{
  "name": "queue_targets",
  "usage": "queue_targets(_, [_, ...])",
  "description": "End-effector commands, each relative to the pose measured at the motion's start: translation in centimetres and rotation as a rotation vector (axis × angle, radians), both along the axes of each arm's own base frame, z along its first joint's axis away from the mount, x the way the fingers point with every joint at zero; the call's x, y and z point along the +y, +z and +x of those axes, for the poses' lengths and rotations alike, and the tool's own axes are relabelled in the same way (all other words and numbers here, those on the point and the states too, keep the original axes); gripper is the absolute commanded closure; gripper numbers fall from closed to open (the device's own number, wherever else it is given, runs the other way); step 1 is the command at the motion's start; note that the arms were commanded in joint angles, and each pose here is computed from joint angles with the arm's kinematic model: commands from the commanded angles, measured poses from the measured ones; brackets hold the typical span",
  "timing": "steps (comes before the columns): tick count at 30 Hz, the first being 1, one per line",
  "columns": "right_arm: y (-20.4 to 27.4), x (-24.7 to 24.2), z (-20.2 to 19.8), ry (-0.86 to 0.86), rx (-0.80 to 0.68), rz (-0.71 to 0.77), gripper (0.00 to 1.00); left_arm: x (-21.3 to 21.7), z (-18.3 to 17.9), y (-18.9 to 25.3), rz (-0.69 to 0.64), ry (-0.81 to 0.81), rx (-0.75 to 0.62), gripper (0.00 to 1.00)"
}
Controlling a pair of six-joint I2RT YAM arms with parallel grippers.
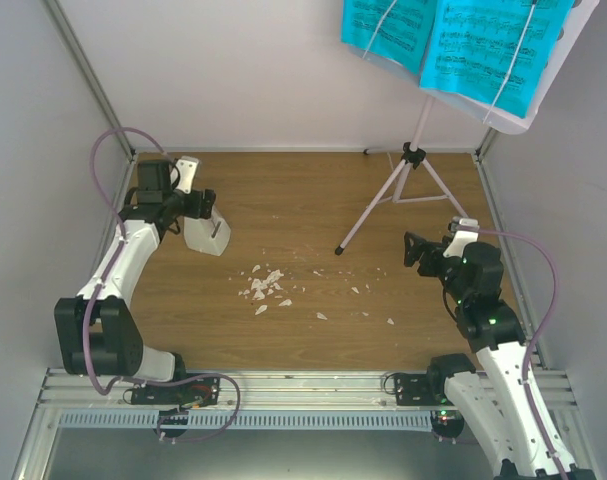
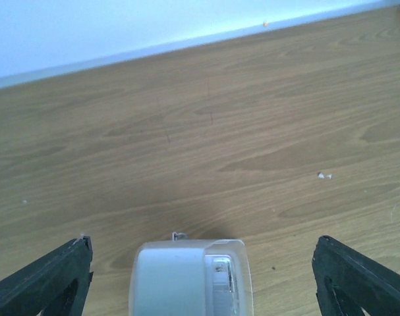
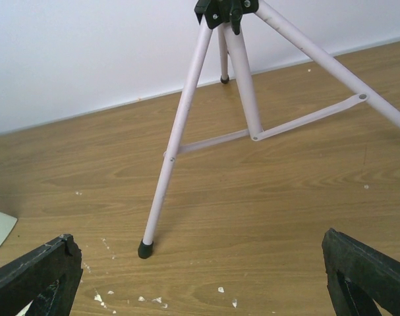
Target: Pack up the instrument practice props
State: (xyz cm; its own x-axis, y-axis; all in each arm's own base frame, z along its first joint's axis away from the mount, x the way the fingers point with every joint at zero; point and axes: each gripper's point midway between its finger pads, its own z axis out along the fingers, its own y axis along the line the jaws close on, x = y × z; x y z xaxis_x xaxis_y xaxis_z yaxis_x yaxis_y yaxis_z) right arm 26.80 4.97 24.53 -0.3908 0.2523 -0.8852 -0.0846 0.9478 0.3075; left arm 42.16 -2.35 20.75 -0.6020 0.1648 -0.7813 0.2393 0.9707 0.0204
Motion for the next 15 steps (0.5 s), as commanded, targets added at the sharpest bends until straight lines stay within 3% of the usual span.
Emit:
queue_targets(1, [2.1,-0.8,-0.1,-0.03,-0.027,-0.04,0.01,-0.1,-0.1,5.7,-0.025,0.01,-0.202,0.07])
queue_targets(6, [7.2,-1.5,0.4,-0.062,-0.129,-0.067,0.0,-2.7,-1.8,9.5,-0.094,-0.026,-0.343,0.05])
queue_targets(11, [11.6,0.6,1.7,0.05,-0.315,-0.076,0.0,-7.4,-3.1,10.2,-0.11,-0.14,-0.362,0.05])
queue_targets(15, [8.0,0.1,6.8,-0.003,-0.218,-0.048,0.01,-9.4,-3.7,9.9,-0.071,-0.184,-0.36,0.04])
